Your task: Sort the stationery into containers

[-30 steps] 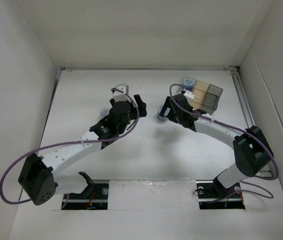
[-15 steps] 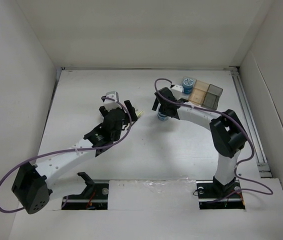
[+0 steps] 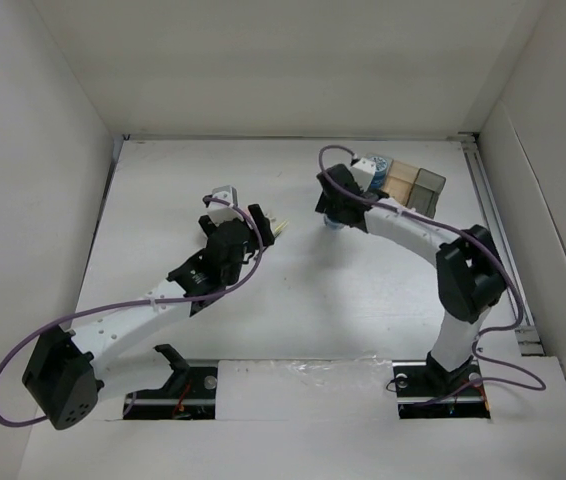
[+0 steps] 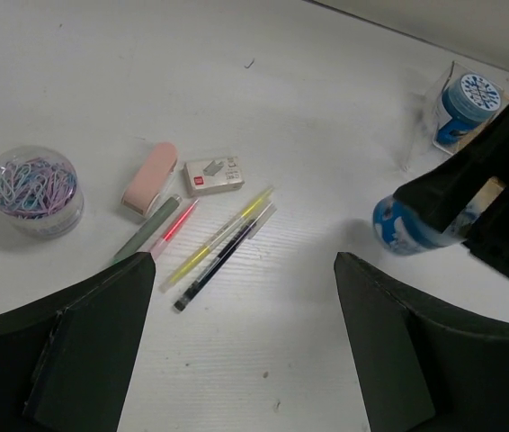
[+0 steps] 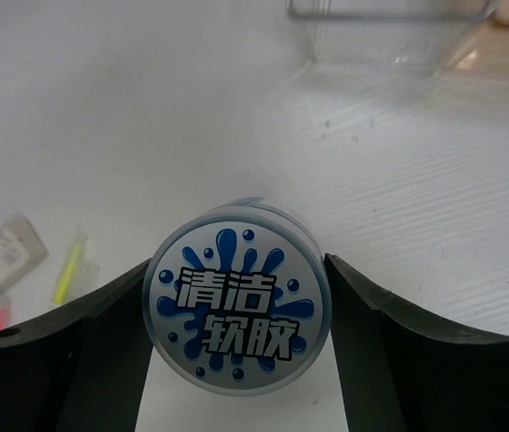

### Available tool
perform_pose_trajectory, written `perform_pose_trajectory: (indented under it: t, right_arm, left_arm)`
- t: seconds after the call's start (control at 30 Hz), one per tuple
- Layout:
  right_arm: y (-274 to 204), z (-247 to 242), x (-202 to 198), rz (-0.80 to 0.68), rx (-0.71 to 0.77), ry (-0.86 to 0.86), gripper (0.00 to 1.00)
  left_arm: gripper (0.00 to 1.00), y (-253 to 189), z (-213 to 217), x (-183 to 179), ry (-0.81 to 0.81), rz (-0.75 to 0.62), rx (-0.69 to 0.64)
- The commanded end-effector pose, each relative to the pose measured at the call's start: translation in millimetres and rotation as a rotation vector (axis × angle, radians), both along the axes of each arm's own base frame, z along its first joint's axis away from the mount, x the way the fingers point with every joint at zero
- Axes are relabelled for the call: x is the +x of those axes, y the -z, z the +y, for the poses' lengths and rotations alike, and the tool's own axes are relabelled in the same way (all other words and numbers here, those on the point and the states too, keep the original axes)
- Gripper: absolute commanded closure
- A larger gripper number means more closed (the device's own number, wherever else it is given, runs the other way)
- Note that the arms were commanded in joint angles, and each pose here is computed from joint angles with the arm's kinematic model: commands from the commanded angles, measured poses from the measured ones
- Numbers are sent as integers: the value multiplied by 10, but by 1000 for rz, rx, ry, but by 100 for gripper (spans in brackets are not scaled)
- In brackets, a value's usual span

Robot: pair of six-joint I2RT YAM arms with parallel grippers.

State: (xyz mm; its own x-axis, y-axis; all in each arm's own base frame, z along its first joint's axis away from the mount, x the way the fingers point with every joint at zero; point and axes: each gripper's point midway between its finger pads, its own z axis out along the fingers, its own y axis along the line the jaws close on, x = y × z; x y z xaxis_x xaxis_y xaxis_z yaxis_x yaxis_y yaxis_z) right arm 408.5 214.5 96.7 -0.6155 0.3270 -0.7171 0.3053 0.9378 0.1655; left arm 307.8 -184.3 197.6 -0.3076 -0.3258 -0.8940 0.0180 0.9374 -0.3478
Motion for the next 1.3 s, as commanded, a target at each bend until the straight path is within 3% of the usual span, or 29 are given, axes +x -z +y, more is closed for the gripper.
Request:
perform_pose_trajectory:
  t: [0.0, 0.13, 0.4, 1.2, 1.27]
  right_arm:
    - [-1005, -296, 427, -218, 110, 89, 48]
    - [-1125, -788, 677, -234, 114, 174, 47]
    - [-1077, -1201, 1006, -225, 152, 218, 45]
    - [-727, -1085, 1316, -172, 132, 193, 43]
    - [-725, -1088, 1314, -171, 124, 187, 38]
  left_arm:
    - [22, -119, 2, 3, -1, -37, -44]
    - [22, -135, -9, -10, 9, -45, -56]
    - [22, -146, 4, -20, 12, -54, -55]
    - [22, -229, 34, -51, 12, -70, -70]
    - [22, -228, 34, -51, 12, -69, -70]
